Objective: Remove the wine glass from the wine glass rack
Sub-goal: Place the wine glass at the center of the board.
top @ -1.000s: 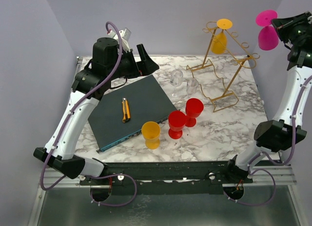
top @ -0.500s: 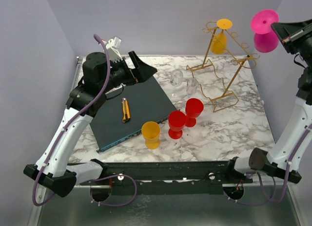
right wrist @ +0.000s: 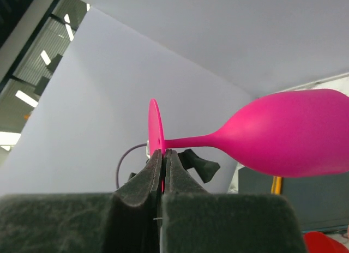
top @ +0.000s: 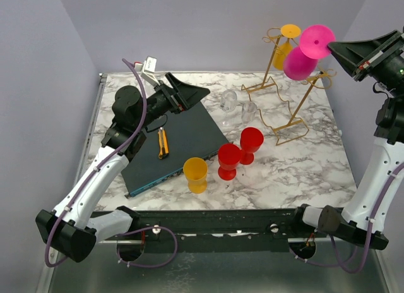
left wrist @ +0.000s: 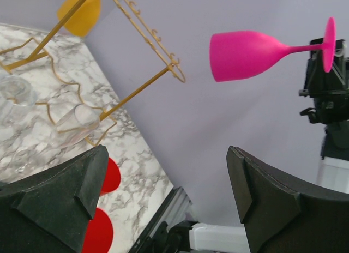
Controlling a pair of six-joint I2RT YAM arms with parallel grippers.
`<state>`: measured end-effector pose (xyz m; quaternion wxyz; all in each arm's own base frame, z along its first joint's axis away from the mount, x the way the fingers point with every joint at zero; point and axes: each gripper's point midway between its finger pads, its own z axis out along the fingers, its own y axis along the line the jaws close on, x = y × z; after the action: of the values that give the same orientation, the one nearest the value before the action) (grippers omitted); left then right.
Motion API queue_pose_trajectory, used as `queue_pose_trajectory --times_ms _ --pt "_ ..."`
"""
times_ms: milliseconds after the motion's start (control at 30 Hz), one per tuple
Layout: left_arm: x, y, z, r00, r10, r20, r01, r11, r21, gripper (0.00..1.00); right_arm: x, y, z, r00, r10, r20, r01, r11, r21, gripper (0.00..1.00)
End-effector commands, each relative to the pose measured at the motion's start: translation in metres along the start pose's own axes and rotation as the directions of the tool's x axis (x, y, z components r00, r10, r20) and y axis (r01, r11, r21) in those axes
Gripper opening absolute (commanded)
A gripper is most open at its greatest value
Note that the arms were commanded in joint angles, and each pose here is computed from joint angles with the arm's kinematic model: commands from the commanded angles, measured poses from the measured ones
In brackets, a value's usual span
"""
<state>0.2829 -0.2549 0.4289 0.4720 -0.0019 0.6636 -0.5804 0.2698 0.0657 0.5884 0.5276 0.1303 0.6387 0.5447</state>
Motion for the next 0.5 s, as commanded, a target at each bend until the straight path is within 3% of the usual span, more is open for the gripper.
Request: queue_pose_trajectory --times_ms 0,133,267,467 --pt "-0.011 -0.03 0.002 0.999 0.012 0.052 -0.02 0.988 0.156 0.98 0.01 0.032 -0.005 0.997 0.012 -0.07 -0.021 0.992 -0.128 0.01" --pt "-0.014 -0.03 0.008 0.998 0.024 0.065 -0.035 0.983 0.18 0.97 0.02 0.036 0.023 0.991 0.049 -0.121 -0.071 0.98 -0.185 0.01" --pt "-0.02 -0.03 0.014 0.994 0.051 0.092 -0.068 0.979 0.193 0.97 0.073 0.038 0.086 0.965 0.081 -0.25 -0.14 0.963 -0.228 0.01" --pt "-0.035 -0.011 0.008 0.99 0.031 0.135 -0.056 0.982 0.18 0.96 0.078 0.036 0.107 0.963 0.108 -0.249 -0.175 0.948 -0.266 0.01"
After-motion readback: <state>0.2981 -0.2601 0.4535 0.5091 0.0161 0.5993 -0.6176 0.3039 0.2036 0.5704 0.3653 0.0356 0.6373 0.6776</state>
